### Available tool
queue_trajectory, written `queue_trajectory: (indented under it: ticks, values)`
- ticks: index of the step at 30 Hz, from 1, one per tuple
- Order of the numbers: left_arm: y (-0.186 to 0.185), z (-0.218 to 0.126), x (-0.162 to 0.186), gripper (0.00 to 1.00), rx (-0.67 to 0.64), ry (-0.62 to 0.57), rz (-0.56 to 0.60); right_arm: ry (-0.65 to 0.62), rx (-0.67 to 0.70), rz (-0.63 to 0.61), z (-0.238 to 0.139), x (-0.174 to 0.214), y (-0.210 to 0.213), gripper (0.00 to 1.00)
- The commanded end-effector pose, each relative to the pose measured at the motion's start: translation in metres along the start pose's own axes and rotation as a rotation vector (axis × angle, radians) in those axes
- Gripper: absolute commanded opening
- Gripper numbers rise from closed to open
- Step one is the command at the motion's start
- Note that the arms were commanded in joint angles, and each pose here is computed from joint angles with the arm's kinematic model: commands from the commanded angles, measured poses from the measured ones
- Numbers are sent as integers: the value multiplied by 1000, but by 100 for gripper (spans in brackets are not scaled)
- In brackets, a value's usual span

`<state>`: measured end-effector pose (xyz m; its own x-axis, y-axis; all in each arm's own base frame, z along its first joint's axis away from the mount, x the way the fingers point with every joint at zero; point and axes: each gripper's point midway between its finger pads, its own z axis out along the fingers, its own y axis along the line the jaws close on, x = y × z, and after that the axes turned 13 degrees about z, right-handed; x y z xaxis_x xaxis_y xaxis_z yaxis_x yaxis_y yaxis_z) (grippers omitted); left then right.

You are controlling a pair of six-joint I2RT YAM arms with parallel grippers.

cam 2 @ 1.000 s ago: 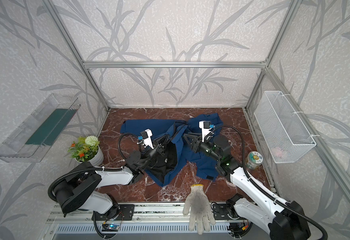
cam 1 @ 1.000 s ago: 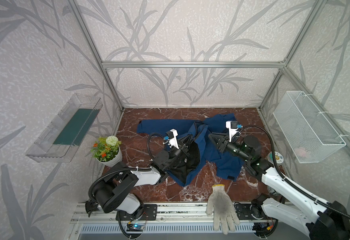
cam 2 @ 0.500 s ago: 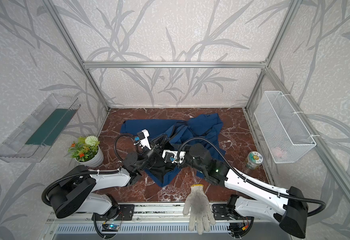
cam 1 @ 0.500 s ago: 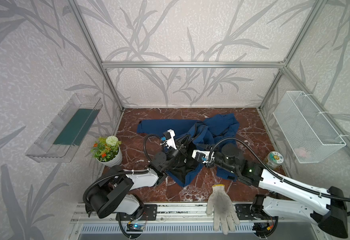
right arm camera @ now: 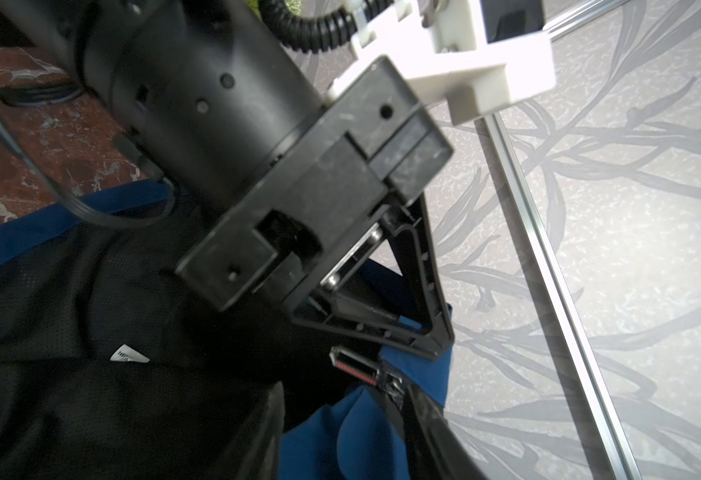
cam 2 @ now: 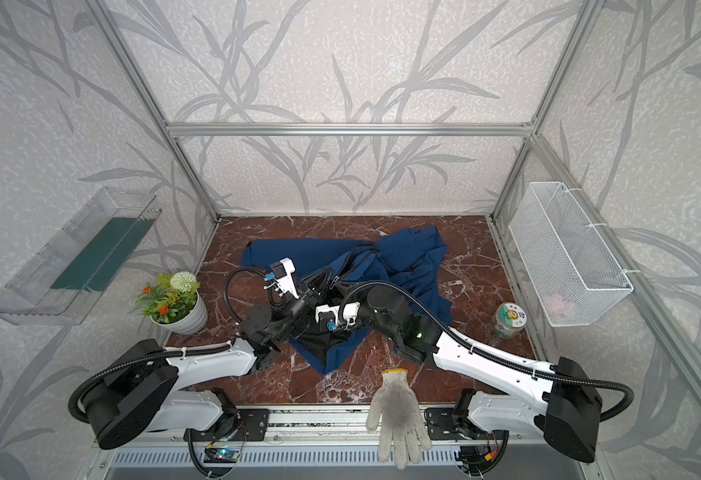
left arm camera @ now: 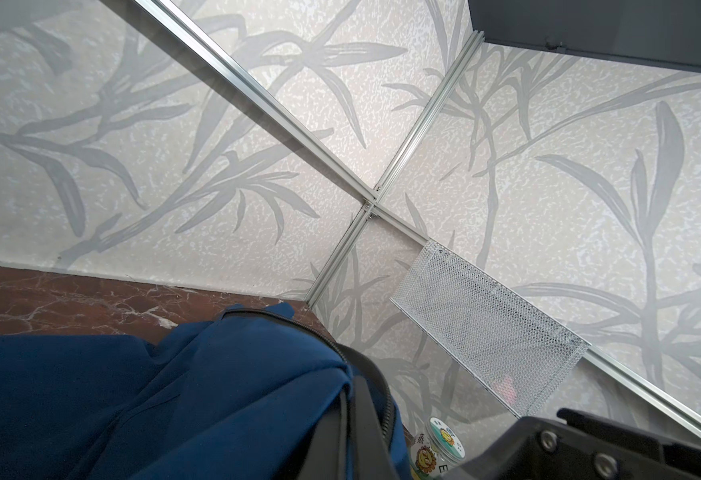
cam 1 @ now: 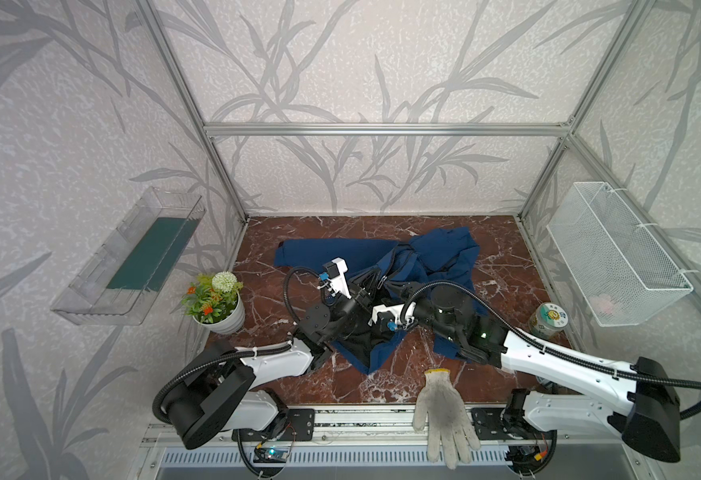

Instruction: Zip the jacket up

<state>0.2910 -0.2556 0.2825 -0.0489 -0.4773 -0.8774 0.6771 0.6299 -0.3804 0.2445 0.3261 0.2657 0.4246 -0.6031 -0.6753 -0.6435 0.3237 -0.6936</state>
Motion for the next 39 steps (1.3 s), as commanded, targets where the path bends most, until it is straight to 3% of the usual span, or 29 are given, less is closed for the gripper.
queue_trajectory:
  ticks: [1, 16, 33, 39]
  values:
    - [-5, -4, -11, 0, 14, -25, -19, -43, 98, 72, 2, -18, -28, 49]
    - [-7, -1, -13, 0, 20, -24, -22, -43, 221, -2, 27, -13, -38, 70]
    - [-6, -2, -10, 0, 11, -10, -17, -60, 226, 17, 16, -14, -39, 71]
    - [-6, 0, -8, 0, 16, -4, -17, -65, 190, 38, 10, -19, -36, 67]
